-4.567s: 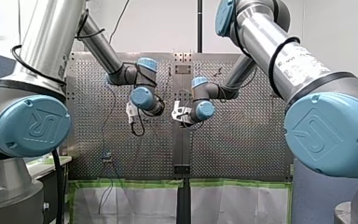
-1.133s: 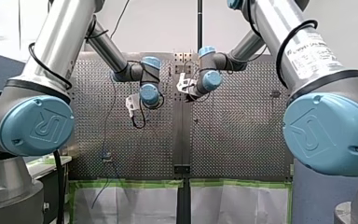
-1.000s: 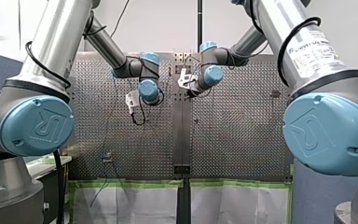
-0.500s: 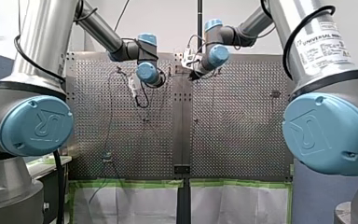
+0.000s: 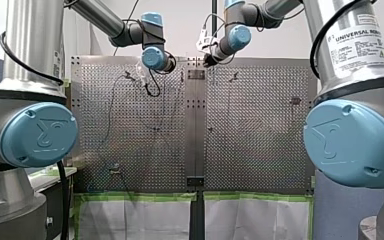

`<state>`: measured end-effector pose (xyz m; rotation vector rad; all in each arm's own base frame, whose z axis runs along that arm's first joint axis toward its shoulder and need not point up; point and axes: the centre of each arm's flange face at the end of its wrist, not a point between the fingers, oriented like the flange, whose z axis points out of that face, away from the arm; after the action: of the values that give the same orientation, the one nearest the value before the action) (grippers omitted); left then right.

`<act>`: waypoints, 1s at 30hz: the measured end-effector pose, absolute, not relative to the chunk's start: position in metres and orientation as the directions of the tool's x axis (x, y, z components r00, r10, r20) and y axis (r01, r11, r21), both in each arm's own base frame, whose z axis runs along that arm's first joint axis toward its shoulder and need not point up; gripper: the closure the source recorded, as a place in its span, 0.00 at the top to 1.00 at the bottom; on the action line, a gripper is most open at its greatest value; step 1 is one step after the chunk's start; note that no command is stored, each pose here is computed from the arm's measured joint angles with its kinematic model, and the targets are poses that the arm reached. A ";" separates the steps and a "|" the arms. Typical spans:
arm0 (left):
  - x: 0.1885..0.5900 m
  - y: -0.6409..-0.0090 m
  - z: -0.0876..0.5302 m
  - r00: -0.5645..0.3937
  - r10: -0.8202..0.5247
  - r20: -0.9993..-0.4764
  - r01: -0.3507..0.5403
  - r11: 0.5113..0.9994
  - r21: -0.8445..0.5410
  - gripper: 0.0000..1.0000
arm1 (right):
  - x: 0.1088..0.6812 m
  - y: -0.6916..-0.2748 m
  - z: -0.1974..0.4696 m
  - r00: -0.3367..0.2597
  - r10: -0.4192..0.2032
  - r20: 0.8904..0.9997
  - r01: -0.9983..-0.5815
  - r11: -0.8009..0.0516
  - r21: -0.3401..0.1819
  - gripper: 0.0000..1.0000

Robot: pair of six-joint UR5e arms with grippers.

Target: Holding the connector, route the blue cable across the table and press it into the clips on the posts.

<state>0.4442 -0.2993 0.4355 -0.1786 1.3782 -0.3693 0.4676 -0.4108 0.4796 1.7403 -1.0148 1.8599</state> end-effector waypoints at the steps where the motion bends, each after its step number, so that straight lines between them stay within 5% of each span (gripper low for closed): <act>1: 0.444 -0.299 0.438 0.149 -0.361 -0.920 0.159 0.928 -0.338 0.00 | 0.467 -0.408 0.484 -0.150 -0.181 0.972 -0.713 -0.661 -0.233 0.00; 30: 0.497 -0.295 0.397 0.112 -0.352 -0.929 0.169 0.928 -0.331 0.00 | 0.481 -0.435 0.427 -0.089 -0.243 0.966 -0.718 -0.657 -0.232 0.00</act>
<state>0.4967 -0.2948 0.3968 -0.1557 1.4094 -0.3845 0.4805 -0.4345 0.4266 1.8272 -1.0430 1.7985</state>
